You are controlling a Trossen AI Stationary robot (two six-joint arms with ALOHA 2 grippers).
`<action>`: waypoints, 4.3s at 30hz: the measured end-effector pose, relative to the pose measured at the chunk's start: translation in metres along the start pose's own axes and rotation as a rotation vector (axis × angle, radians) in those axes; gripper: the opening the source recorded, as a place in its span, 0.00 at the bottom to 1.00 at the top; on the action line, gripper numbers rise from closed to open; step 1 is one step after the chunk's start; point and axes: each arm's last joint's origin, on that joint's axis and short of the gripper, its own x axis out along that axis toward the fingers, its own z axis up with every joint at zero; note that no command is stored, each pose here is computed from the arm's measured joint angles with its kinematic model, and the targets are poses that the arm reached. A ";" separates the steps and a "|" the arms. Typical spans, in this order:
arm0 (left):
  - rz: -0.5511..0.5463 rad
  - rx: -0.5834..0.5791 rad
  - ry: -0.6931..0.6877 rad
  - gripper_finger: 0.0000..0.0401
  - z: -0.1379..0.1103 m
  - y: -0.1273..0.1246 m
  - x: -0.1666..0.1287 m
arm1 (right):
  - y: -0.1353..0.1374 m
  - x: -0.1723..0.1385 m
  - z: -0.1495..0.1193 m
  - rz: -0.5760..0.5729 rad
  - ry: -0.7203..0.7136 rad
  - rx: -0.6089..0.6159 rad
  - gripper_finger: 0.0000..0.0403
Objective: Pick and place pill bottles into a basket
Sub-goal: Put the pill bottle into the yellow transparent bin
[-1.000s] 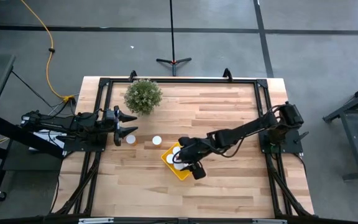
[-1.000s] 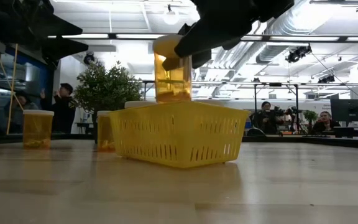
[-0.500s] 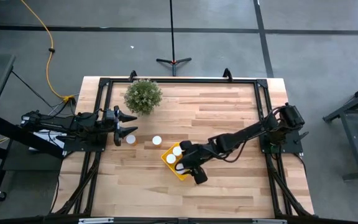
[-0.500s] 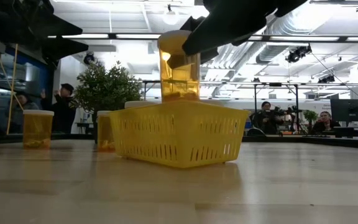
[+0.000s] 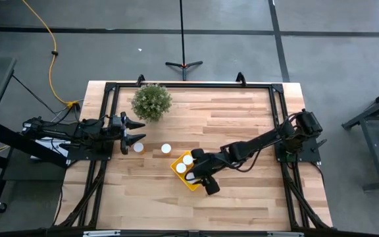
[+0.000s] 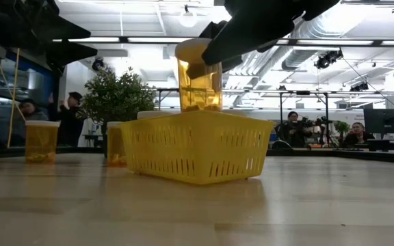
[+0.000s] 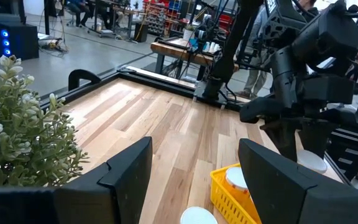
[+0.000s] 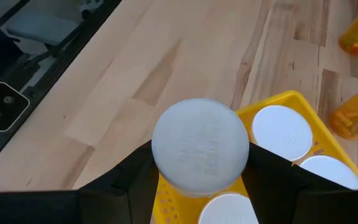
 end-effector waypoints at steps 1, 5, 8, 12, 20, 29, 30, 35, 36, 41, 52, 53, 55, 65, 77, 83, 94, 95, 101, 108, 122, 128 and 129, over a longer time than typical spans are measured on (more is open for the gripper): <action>0.000 0.000 0.000 0.69 0.000 0.000 0.000 | 0.000 0.000 0.000 -0.001 0.000 0.000 0.50; 0.000 0.000 0.000 0.69 0.000 0.000 0.000 | 0.000 0.006 -0.003 0.000 0.009 0.002 0.50; 0.000 0.000 0.000 0.69 0.000 0.000 0.000 | -0.001 0.019 -0.010 -0.006 0.027 0.005 0.50; 0.000 0.000 0.000 0.69 0.000 0.000 0.000 | -0.001 0.025 -0.014 -0.002 0.040 0.010 0.50; 0.000 0.000 -0.001 0.69 0.000 0.000 0.000 | 0.000 0.027 -0.015 0.030 0.042 0.013 0.50; 0.000 0.000 0.000 0.69 0.000 0.000 0.000 | -0.001 0.030 -0.019 0.027 0.061 0.006 0.51; 0.000 0.000 0.000 0.69 0.000 0.000 0.000 | -0.001 0.030 -0.019 0.022 0.064 0.006 0.52; 0.000 0.000 -0.001 0.69 0.000 0.000 0.000 | -0.002 0.030 -0.022 -0.021 0.093 0.006 0.57; 0.000 0.000 -0.001 0.69 0.000 0.000 0.000 | -0.002 0.030 -0.022 -0.021 0.094 0.006 0.58; 0.000 0.000 -0.001 0.69 0.000 0.000 0.000 | -0.002 0.030 -0.022 -0.016 0.097 0.012 0.59; 0.000 0.000 -0.001 0.69 0.000 0.000 0.000 | -0.008 -0.019 -0.007 -0.048 0.128 0.134 0.59; 0.000 0.000 -0.001 0.69 0.000 0.000 0.000 | -0.009 -0.027 -0.004 -0.053 0.125 0.142 0.59; 0.000 0.000 0.000 0.69 0.000 0.000 0.000 | -0.009 -0.045 0.003 -0.064 0.091 0.131 0.59; 0.007 0.010 0.027 0.69 -0.003 0.001 0.000 | 0.006 -0.118 -0.024 -0.124 -0.161 -0.043 0.59; -0.038 0.105 0.120 0.69 -0.011 0.001 0.000 | -0.020 -0.142 -0.120 -0.411 -0.634 -0.039 0.58; -0.053 0.179 0.170 0.69 -0.015 0.000 0.003 | -0.024 -0.145 -0.127 -0.460 -0.685 -0.078 0.58; -0.031 0.012 0.418 0.96 -0.029 -0.004 0.020 | -0.026 -0.146 -0.123 -0.496 -0.670 -0.160 0.58; -0.036 -0.007 0.449 0.96 -0.027 -0.006 0.021 | -0.026 -0.146 -0.123 -0.499 -0.667 -0.168 0.58; 0.017 -0.046 0.655 0.94 -0.009 -0.015 0.029 | -0.026 -0.145 -0.124 -0.512 -0.642 -0.213 0.58; 0.130 -0.028 0.883 0.88 0.007 -0.025 0.049 | -0.026 -0.142 -0.128 -0.501 -0.591 -0.212 0.58; 0.260 0.033 1.226 0.82 0.003 -0.033 0.071 | -0.026 -0.139 -0.133 -0.483 -0.538 -0.188 0.58; 0.297 0.039 1.247 0.83 0.004 -0.032 0.069 | -0.026 -0.138 -0.133 -0.482 -0.534 -0.189 0.58; 0.307 0.038 1.259 0.83 0.003 -0.031 0.067 | -0.026 -0.138 -0.133 -0.482 -0.534 -0.190 0.58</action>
